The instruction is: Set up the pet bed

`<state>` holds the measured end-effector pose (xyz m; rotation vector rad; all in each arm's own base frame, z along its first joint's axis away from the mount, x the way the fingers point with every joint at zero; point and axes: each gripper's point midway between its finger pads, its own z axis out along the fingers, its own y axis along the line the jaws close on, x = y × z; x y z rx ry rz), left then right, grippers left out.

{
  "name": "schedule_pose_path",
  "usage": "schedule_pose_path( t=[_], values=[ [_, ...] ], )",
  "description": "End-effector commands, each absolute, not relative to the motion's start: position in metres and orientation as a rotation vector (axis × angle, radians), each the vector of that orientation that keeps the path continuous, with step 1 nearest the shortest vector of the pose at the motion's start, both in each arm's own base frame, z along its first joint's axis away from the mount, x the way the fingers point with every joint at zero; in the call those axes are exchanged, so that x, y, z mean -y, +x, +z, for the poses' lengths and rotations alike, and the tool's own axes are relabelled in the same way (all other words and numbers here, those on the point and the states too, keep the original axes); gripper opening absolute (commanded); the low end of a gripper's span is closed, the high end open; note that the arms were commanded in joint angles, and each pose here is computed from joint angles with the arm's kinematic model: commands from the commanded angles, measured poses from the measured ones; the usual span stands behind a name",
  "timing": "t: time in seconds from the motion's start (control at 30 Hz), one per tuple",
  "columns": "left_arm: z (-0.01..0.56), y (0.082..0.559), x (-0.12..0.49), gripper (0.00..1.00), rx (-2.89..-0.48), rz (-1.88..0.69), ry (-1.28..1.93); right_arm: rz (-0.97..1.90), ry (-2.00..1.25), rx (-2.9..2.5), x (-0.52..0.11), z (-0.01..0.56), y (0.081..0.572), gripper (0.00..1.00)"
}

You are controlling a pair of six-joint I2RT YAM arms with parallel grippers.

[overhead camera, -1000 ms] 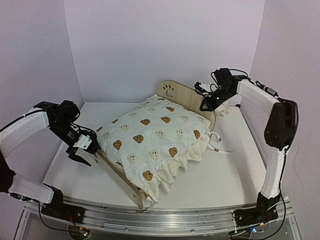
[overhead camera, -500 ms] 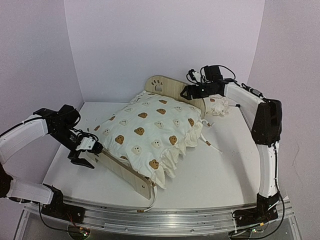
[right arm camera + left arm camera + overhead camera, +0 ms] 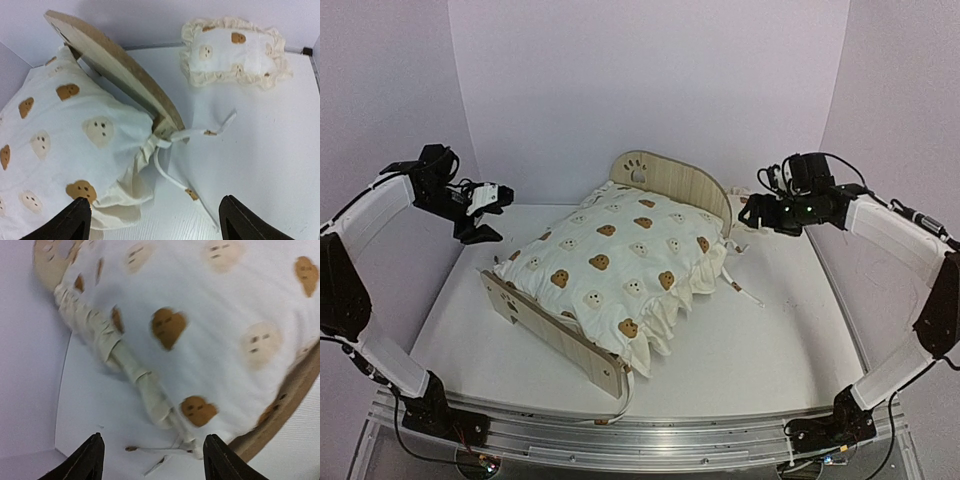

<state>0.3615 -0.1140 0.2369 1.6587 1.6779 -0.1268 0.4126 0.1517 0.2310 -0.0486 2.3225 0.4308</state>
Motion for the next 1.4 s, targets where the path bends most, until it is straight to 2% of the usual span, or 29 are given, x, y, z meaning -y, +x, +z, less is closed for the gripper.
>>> schedule_pose_path(
  t=[0.0, 0.1, 0.2, 0.47, 0.73, 0.9, 1.0, 1.13, 1.3, 1.37],
  values=[
    [0.199, 0.416, 0.074, 0.64, -1.889, -0.02, 1.508, 0.408, 0.121, -2.545, -0.142, 0.157, 0.384, 0.83],
    [0.159, 0.415, 0.065, 0.61, -1.972, -0.007, 1.541, 0.476, 0.128, -2.637, -0.157, 0.129, 0.385, 0.79],
    [0.143, 0.401, 0.07, 0.6, -1.986, -0.071, 1.549, 0.48, 0.113, -2.673, -0.175, 0.115, 0.394, 0.77],
    [0.111, 0.316, 0.096, 0.58, -1.985, -0.281, 1.648, 0.63, 0.011, -2.661, -0.25, 0.09, 0.456, 0.77],
    [0.127, 0.233, 0.18, 0.57, -1.834, -0.507, 1.746, 0.845, -0.065, -2.475, -0.348, 0.118, 0.538, 0.75],
    [0.143, 0.206, 0.243, 0.55, -1.778, -0.679, 1.732, 0.965, -0.172, -2.421, -0.393, 0.129, 0.537, 0.76],
    [0.142, 0.189, 0.282, 0.55, -1.732, -0.756, 1.763, 0.861, -0.181, -2.43, -0.372, 0.132, 0.529, 0.78],
    [0.159, 0.185, 0.324, 0.57, -1.642, -0.825, 1.788, 0.693, -0.043, -2.447, -0.295, 0.146, 0.526, 0.79],
    [0.216, 0.196, 0.346, 0.64, -1.554, -0.875, 1.773, 0.419, 0.106, -2.376, -0.187, 0.193, 0.503, 0.81],
    [0.237, 0.193, 0.344, 0.68, -1.54, -0.882, 1.782, 0.31, 0.101, -2.36, -0.165, 0.211, 0.486, 0.82]
  ],
)
